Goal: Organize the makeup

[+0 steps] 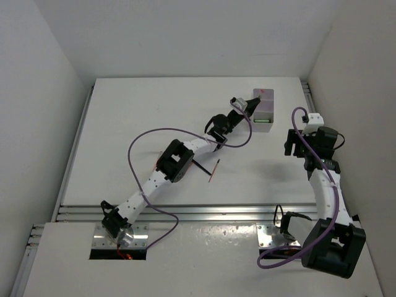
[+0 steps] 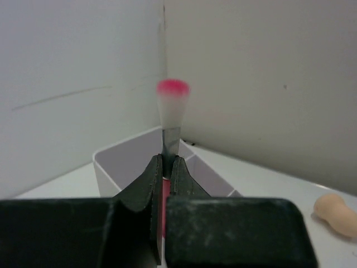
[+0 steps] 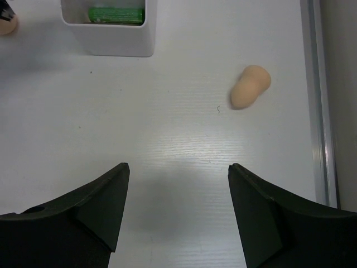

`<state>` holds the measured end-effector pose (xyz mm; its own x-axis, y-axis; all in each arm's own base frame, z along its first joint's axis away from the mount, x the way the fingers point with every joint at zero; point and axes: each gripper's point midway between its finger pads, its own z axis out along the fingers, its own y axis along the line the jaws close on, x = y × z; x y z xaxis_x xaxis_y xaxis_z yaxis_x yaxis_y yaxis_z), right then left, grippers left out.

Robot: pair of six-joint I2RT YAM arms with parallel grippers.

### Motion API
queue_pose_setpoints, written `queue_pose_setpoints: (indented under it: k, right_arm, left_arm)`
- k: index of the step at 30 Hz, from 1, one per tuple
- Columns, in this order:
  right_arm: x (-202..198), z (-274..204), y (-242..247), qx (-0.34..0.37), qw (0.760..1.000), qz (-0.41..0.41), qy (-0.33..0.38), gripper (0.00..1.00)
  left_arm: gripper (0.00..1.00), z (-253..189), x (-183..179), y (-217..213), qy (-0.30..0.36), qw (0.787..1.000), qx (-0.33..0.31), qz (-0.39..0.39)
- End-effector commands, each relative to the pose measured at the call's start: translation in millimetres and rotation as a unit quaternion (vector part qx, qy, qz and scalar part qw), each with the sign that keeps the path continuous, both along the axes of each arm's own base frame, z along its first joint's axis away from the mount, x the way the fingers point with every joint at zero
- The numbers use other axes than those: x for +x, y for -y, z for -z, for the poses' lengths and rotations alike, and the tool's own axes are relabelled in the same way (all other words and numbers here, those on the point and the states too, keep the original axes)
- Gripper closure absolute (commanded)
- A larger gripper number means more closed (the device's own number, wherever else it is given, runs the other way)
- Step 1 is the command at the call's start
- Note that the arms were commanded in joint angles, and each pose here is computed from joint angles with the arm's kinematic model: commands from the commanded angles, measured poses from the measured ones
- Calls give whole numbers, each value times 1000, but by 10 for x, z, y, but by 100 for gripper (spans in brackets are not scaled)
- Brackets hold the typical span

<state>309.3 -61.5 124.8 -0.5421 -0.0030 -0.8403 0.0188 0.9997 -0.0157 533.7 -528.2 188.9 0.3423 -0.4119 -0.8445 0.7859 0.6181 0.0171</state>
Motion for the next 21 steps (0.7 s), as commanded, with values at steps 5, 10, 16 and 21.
queue_pose_setpoints:
  k: [5, 10, 16, 21]
  right_arm:
    - [99, -249, 52, -17, 999, -12, 48, 28]
    - [108, -266, 123, -18, 998, -6, 51, 28]
    - [145, -270, 131, -18, 999, -11, 50, 27]
    - [173, -325, 196, -27, 999, 0, 41, 19]
  left_arm:
    - [100, -122, -60, 23, 31, 999, -24, -11]
    - [100, -78, -52, 25, 34, 999, -22, -14]
    - [98, 135, -25, 32, 2, 1000, -11, -13]
    - [45, 117, -112, 38, 5, 1000, 0, 3]
